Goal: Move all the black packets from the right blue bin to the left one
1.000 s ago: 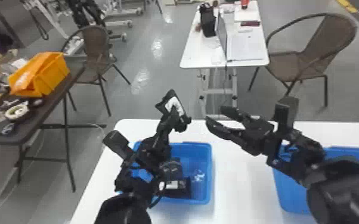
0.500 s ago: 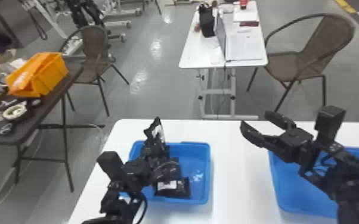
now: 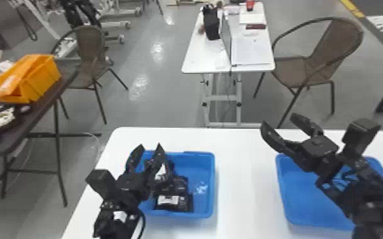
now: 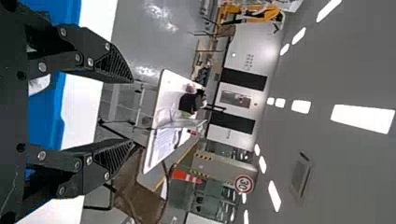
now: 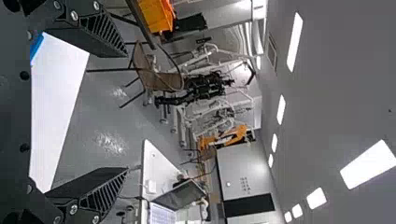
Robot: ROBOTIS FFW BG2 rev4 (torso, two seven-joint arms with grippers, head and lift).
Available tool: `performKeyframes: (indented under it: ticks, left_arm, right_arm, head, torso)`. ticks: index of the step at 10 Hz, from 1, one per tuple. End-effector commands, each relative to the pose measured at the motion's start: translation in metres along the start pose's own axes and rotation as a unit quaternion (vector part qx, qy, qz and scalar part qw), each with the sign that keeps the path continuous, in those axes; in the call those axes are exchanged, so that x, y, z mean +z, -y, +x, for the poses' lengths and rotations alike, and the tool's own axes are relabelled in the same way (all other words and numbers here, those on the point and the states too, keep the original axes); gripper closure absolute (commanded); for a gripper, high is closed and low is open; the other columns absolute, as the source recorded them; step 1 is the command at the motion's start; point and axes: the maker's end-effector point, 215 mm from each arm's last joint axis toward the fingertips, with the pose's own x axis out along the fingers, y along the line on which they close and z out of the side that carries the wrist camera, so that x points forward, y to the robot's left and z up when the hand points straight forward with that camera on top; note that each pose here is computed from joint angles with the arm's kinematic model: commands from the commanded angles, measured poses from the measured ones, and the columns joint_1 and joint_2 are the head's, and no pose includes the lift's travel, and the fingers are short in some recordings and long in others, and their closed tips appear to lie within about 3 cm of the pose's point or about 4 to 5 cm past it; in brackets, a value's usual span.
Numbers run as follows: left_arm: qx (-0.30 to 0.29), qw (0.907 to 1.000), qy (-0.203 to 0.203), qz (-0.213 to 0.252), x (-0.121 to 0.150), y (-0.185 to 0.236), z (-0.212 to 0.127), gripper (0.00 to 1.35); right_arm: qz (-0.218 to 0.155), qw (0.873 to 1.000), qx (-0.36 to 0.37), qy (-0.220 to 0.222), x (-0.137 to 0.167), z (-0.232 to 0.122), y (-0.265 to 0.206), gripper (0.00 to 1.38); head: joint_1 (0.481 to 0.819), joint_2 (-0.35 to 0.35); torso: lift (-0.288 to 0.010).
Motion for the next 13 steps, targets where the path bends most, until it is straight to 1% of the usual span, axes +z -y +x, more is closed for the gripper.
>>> performKeyframes:
  ticks: [1,2,3,4,5,6,7,8,10,12,13]
  left_arm:
    - [-0.001,0.9996,0.029,0.001,0.017,0.004,0.000,0.05]
    - [-0.007,0.9990,0.042,-0.017,0.021,0.014,0.000,0.04]
    - [-0.016,0.9976,0.063,-0.024,0.034,0.025,0.002,0.05]
    - [-0.024,0.9961,0.082,-0.019,0.049,0.034,0.005,0.05]
    - [-0.028,0.9949,0.097,-0.002,0.062,0.037,-0.001,0.05]
    - [-0.020,0.9937,0.108,0.023,0.069,0.032,-0.017,0.06]
    - [-0.009,0.9945,0.095,0.043,0.060,0.024,-0.036,0.07]
    - [-0.007,0.9952,0.080,0.056,0.048,0.021,-0.053,0.07]
    - [-0.005,0.9943,0.070,0.080,0.037,0.022,-0.081,0.09]
    - [0.007,0.9962,0.017,0.085,0.007,0.011,-0.118,0.09]
    - [0.012,0.9957,0.017,0.091,0.010,0.004,-0.126,0.09]
  right_arm:
    - [0.002,1.000,-0.007,0.010,0.004,-0.005,0.004,0.14]
    - [-0.005,1.000,-0.019,0.009,0.004,-0.012,0.011,0.14]
    - [-0.028,0.999,-0.032,0.006,0.010,-0.021,0.022,0.14]
    - [-0.059,0.997,-0.046,0.007,0.021,-0.034,0.031,0.14]
    - [-0.083,0.995,-0.056,0.003,0.024,-0.050,0.034,0.14]
    - [-0.106,0.992,-0.069,-0.006,0.021,-0.071,0.033,0.14]
    - [-0.097,0.992,-0.085,-0.017,0.006,-0.094,0.032,0.14]
    - [-0.078,0.992,-0.093,-0.032,-0.014,-0.116,0.029,0.14]
    - [-0.055,0.992,-0.093,-0.059,-0.042,-0.156,0.018,0.14]
    - [-0.056,0.989,-0.103,-0.092,-0.060,-0.192,0.013,0.14]
    - [-0.055,0.986,-0.108,-0.113,-0.074,-0.207,0.005,0.14]
  head:
    - [0.695,0.167]
    - [0.695,0.164]
    - [0.695,0.153]
    - [0.695,0.132]
    - [0.695,0.119]
    - [0.695,0.098]
    - [0.695,0.089]
    - [0.695,0.088]
    - [0.695,0.088]
    - [0.695,0.087]
    - [0.695,0.087]
  torso:
    - [0.000]
    - [0.000]
    - [0.000]
    - [0.000]
    - [0.000]
    - [0.000]
    - [0.000]
    - [0.000]
    - [0.000]
    - [0.000]
    - [0.000]
